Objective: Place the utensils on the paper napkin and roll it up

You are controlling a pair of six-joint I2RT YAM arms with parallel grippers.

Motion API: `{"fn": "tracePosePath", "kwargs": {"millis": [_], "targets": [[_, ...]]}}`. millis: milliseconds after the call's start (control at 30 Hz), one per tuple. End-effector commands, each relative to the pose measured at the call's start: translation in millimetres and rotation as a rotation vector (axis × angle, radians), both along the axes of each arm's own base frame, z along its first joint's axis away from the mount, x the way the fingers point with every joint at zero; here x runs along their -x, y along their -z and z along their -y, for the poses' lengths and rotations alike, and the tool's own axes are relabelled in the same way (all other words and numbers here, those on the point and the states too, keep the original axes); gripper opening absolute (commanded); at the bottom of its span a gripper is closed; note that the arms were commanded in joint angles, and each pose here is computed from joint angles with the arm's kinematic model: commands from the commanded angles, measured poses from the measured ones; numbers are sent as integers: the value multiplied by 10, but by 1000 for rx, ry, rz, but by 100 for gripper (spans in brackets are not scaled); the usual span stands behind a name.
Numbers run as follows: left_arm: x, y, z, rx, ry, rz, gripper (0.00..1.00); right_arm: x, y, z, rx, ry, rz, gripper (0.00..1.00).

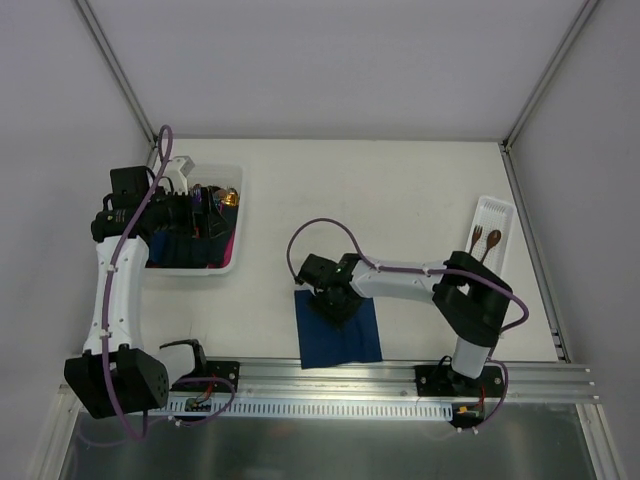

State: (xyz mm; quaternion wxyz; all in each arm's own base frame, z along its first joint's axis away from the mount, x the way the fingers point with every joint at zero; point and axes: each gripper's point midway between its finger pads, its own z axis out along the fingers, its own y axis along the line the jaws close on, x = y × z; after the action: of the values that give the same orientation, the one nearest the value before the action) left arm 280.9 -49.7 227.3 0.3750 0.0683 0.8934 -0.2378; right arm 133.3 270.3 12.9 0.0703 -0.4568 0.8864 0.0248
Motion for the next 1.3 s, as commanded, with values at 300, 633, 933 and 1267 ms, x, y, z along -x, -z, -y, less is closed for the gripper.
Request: {"fn": "tracePosePath", "kwargs": {"millis": [300,633,933,1267], "targets": [[-173,-142,-162,89,6,27,99,-1138,-504,-28,-23,-301,225,57],[-137,-331,-268,47,-80,71,99,-1114,-1613,-163,-298,435,324,67],[-115,-345,-269,66,-120,55,99,-509,-737,310,-193,1023,277,54],[-89,-176,-316,49,-130,22,99,-519,-447,74,-204,1226,275,65]]}}
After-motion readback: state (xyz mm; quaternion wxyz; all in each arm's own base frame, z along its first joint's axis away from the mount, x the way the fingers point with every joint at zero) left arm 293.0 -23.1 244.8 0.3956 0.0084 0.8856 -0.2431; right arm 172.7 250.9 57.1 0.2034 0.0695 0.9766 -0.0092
